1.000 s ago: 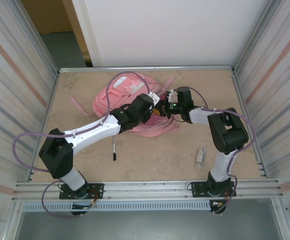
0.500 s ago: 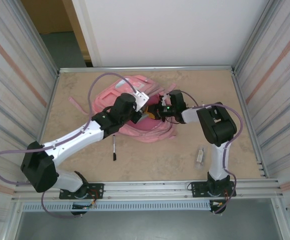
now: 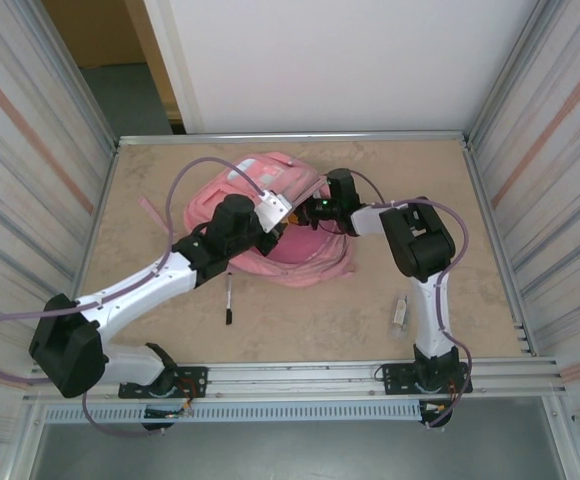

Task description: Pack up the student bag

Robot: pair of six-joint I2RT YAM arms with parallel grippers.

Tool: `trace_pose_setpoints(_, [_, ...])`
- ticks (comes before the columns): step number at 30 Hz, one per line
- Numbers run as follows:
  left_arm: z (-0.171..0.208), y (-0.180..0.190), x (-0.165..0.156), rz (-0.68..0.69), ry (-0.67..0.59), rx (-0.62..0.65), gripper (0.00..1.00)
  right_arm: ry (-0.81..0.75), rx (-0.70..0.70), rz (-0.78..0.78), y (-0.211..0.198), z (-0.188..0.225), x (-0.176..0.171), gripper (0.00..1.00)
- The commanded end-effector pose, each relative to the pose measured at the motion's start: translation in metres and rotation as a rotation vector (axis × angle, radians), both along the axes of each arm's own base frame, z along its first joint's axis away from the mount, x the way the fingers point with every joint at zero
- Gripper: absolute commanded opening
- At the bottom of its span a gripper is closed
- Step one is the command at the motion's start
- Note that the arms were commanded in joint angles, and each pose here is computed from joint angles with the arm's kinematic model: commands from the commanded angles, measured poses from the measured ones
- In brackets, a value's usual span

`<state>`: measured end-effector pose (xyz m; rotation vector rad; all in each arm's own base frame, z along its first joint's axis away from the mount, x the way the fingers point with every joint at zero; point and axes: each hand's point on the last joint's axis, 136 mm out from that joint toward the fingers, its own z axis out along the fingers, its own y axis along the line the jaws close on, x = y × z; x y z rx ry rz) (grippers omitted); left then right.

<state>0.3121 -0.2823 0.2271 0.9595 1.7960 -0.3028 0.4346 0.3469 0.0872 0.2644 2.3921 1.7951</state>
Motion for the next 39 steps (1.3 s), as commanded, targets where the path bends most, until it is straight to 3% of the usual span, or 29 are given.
trace_pose_setpoints(1, [0.075, -0.023, -0.024, -0.174, -0.164, -0.189, 0.0, -0.013, 0.004, -0.034, 0.017, -0.005, 0.015, 0.24])
trace_pose_setpoints(8, [0.069, -0.009, -0.02, -0.12, -0.167, -0.164, 0.0, 0.043, -0.102, -0.059, 0.003, -0.02, 0.015, 0.39])
trace_pose_setpoints(10, [0.062, -0.002, -0.015, -0.081, -0.163, -0.166, 0.0, 0.026, -0.163, -0.064, -0.01, -0.022, 0.014, 0.41])
trace_pose_setpoints(16, [0.038, 0.012, 0.005, 0.046, -0.11, -0.149, 0.0, 0.023, -0.175, -0.096, -0.042, -0.016, 0.011, 0.45])
trace_pose_setpoints(22, [0.02, 0.017, 0.01, 0.089, -0.072, -0.122, 0.0, -0.016, -0.27, -0.068, -0.06, -0.015, 0.007, 0.51])
trace_pose_setpoints(34, [0.007, 0.021, 0.011, 0.111, -0.019, -0.135, 0.0, -0.19, -0.518, -0.092, -0.092, 0.006, 0.004, 0.57])
trace_pose_setpoints(39, [-0.006, 0.021, 0.01, 0.114, 0.02, -0.119, 0.0, -0.296, -0.595, -0.121, -0.106, 0.034, 0.005, 0.6])
